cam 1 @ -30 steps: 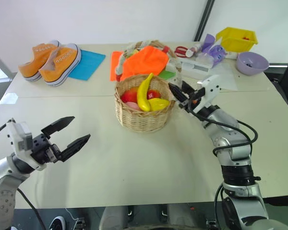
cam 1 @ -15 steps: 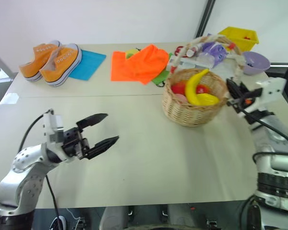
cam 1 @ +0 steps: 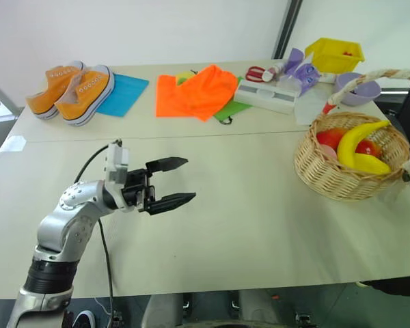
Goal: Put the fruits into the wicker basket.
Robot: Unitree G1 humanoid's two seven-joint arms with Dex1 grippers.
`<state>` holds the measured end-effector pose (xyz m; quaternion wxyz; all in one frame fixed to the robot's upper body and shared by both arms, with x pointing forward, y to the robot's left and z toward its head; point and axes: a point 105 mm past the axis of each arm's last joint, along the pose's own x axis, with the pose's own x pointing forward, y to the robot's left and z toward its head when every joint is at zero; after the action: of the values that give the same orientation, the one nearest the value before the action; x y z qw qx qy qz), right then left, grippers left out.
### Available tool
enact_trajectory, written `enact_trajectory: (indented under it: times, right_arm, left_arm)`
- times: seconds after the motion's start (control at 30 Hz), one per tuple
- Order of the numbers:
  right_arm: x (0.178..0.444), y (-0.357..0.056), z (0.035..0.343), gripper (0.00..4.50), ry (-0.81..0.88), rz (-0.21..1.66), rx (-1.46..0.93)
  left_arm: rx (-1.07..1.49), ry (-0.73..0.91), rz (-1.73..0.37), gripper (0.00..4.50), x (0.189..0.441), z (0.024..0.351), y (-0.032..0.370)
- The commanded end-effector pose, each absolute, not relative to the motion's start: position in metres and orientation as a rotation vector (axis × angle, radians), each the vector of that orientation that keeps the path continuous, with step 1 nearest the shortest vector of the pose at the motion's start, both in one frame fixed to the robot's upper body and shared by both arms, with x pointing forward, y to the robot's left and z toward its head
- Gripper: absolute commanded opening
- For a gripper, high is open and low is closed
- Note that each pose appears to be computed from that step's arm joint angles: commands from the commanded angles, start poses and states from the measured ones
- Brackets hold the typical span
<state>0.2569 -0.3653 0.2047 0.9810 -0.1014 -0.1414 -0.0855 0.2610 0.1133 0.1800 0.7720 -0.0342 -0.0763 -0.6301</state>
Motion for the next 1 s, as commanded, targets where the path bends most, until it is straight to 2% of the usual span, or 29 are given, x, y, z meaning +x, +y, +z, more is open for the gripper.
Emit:
enact_trajectory:
  times: [0.03,0.17,0.2,0.4,0.47,0.53,0.6,0.67,0.73,0.83,0.87,1.0]
  right_arm:
    - [0.245,-0.365,0.234,2.39,-0.435,-0.285,-0.265]
    - [0.236,-0.356,0.252,4.33,-0.557,-0.434,-0.331]
    - [0.234,-0.351,0.257,4.42,-0.582,-0.454,-0.352]
    - [0.238,-0.296,0.275,4.42,-0.658,-0.495,-0.496]
    - [0.244,-0.258,0.288,4.42,-0.729,-0.354,-0.625]
    - [0.250,-0.230,0.287,4.42,-0.758,-0.239,-0.678]
    - [0.261,-0.203,0.273,4.42,-0.735,-0.074,-0.628]
    - [0.274,-0.169,0.245,4.42,-0.623,0.202,-0.388]
    - [0.279,-0.142,0.216,4.42,-0.489,0.438,-0.252]
    - [0.279,-0.130,0.191,4.42,-0.358,0.629,-0.173]
    - [0.278,-0.127,0.184,4.42,-0.310,0.719,-0.171]
    - [0.285,-0.138,0.172,4.42,-0.201,0.864,-0.175]
  left_arm:
    - [-0.062,-0.187,-1.374,4.50,0.260,0.183,0.112]
    - [-0.059,-0.186,-1.342,4.50,0.262,0.181,0.115]
    - [-0.059,-0.185,-1.340,4.50,0.262,0.180,0.116]
    - [-0.051,-0.176,-1.288,4.50,0.261,0.176,0.123]
    - [-0.049,-0.175,-1.270,4.50,0.262,0.176,0.125]
    - [-0.042,-0.169,-1.242,4.50,0.265,0.174,0.127]
    - [-0.028,-0.158,-1.195,4.50,0.270,0.171,0.129]
    - [-0.006,-0.140,-1.114,4.50,0.278,0.166,0.136]
    - [0.031,-0.118,-0.988,4.50,0.290,0.161,0.149]
    - [0.071,-0.157,-0.829,4.50,0.303,0.163,0.169]
    - [0.087,-0.115,-0.749,4.50,0.307,0.157,0.182]
    - [0.126,-0.108,-0.595,4.50,0.302,0.152,0.213]
